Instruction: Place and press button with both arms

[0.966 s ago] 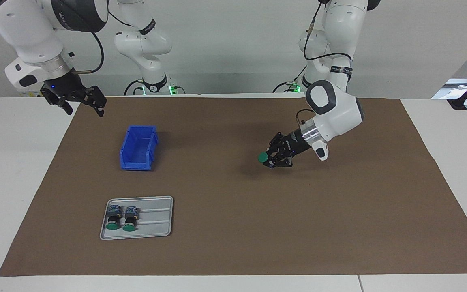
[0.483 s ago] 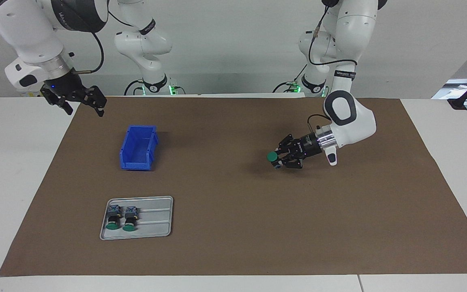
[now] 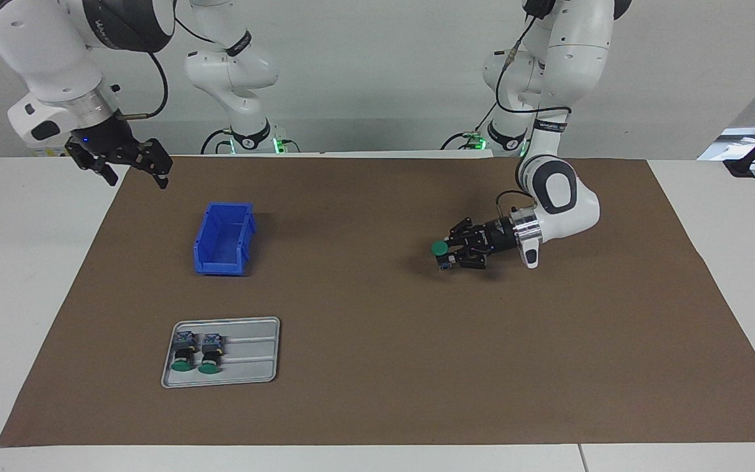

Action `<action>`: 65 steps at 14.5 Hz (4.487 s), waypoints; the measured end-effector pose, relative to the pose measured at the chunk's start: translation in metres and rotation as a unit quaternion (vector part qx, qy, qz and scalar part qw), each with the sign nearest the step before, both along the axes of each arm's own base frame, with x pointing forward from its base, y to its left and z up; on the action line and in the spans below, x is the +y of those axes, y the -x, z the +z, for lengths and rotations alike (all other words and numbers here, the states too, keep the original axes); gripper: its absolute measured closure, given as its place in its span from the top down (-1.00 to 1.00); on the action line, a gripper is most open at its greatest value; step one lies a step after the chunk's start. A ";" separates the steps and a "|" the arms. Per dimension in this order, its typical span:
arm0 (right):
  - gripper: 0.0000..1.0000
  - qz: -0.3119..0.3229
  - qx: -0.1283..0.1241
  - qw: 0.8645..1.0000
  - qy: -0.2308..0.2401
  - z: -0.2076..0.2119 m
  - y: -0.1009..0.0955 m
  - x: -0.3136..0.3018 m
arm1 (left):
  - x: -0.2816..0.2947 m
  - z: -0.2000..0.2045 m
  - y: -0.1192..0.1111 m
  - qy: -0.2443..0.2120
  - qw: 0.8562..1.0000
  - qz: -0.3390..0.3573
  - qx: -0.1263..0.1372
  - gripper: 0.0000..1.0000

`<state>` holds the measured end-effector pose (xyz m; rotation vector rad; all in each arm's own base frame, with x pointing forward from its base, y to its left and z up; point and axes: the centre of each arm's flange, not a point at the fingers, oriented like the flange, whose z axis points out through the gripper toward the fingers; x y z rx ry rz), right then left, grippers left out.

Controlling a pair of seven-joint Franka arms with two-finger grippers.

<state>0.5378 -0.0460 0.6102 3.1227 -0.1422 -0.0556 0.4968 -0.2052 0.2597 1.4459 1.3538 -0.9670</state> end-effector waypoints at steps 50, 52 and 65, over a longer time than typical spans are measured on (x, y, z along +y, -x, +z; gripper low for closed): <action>0.97 0.000 0.000 1.000 0.000 0.000 0.000 0.000 | -0.033 -0.040 0.014 0.013 1.000 0.017 0.004 0.30; 0.97 0.000 0.000 1.000 0.000 0.000 0.000 0.000 | -0.033 -0.040 0.014 0.012 1.000 0.019 0.003 0.73; 0.97 0.000 0.000 1.000 0.000 0.000 0.000 0.000 | -0.013 -0.015 0.007 -0.022 1.000 -0.014 -0.014 1.00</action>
